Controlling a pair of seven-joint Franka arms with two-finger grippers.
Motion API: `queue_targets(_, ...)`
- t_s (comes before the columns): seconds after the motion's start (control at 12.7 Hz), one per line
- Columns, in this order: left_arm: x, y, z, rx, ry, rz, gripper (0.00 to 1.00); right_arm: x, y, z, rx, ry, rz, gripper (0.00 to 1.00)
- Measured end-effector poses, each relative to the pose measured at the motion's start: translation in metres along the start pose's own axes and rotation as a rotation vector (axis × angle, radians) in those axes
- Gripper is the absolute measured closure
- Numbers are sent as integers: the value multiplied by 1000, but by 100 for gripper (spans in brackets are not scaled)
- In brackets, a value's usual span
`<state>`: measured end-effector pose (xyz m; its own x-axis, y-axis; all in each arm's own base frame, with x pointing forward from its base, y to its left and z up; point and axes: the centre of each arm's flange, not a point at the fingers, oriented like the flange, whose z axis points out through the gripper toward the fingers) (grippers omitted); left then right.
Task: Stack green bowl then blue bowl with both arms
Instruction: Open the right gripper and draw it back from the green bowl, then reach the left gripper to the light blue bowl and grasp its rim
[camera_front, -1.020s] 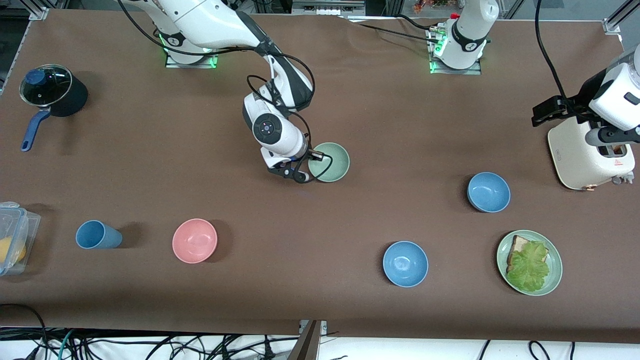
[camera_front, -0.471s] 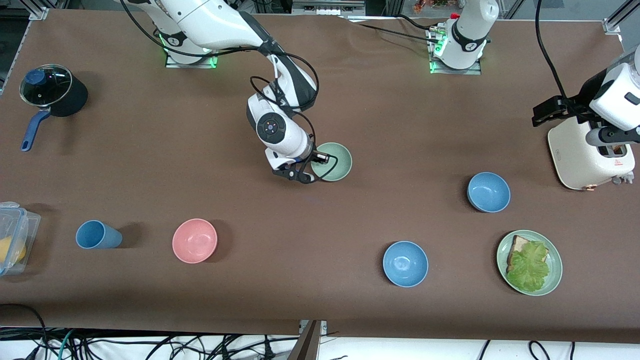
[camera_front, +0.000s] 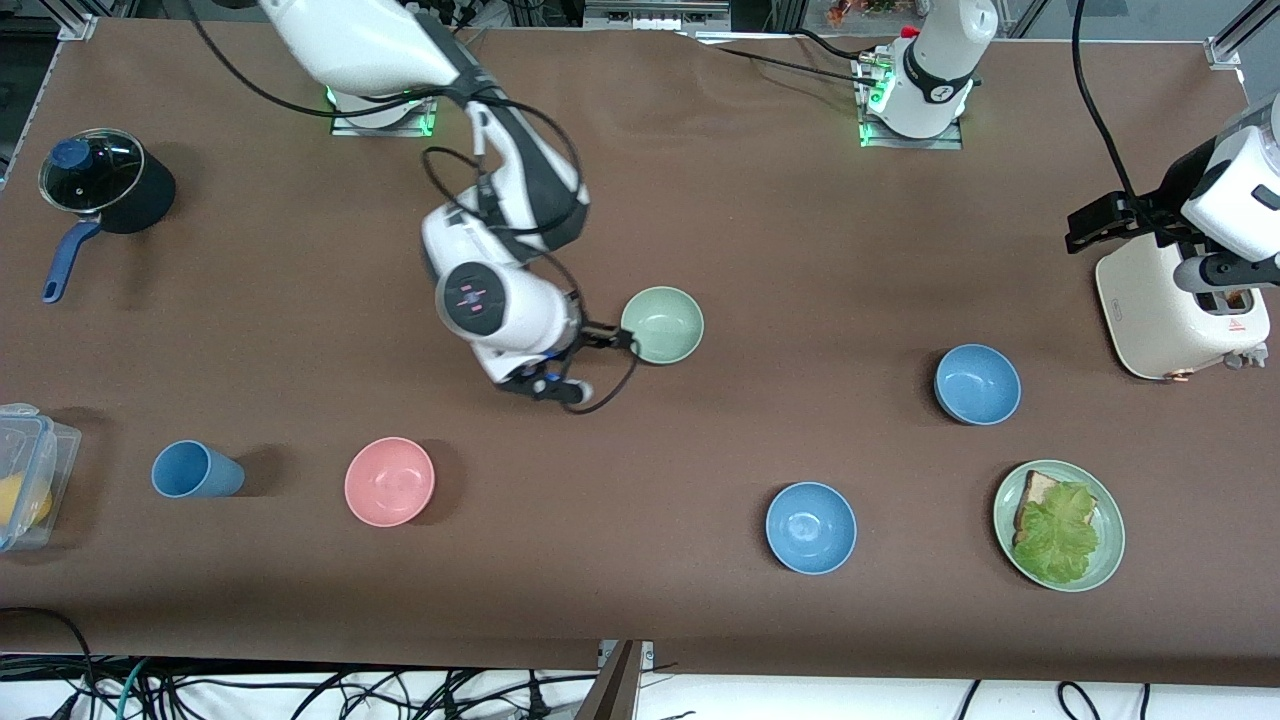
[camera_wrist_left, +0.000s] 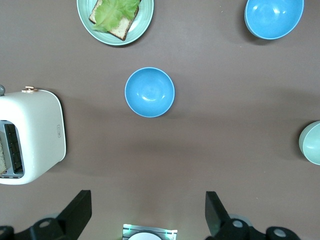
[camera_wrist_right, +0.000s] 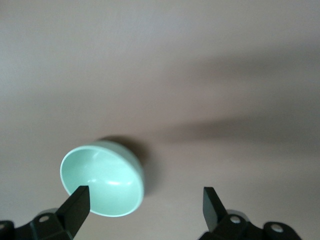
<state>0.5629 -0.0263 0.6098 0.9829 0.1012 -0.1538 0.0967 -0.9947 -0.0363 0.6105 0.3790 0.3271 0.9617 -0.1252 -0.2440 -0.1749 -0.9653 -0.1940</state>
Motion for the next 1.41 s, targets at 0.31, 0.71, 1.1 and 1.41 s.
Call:
queue_targets(0.31, 1, 3, 1, 1, 0, 6, 0, 51, 109, -80, -90, 35, -99, 0)
queue_targets(0.71, 17, 2, 11, -1, 22, -1, 0, 76, 218, -155, -171, 74, -173, 0)
queue_targets(1.1, 73, -48, 120, 0, -92, -25, 0, 63, 309, -235, -190, 91, -157, 0)
queue_targets(1.41, 68, -89, 187, -8, -54, 10, 0, 16, 336, -304, -225, 121, -132, 0)
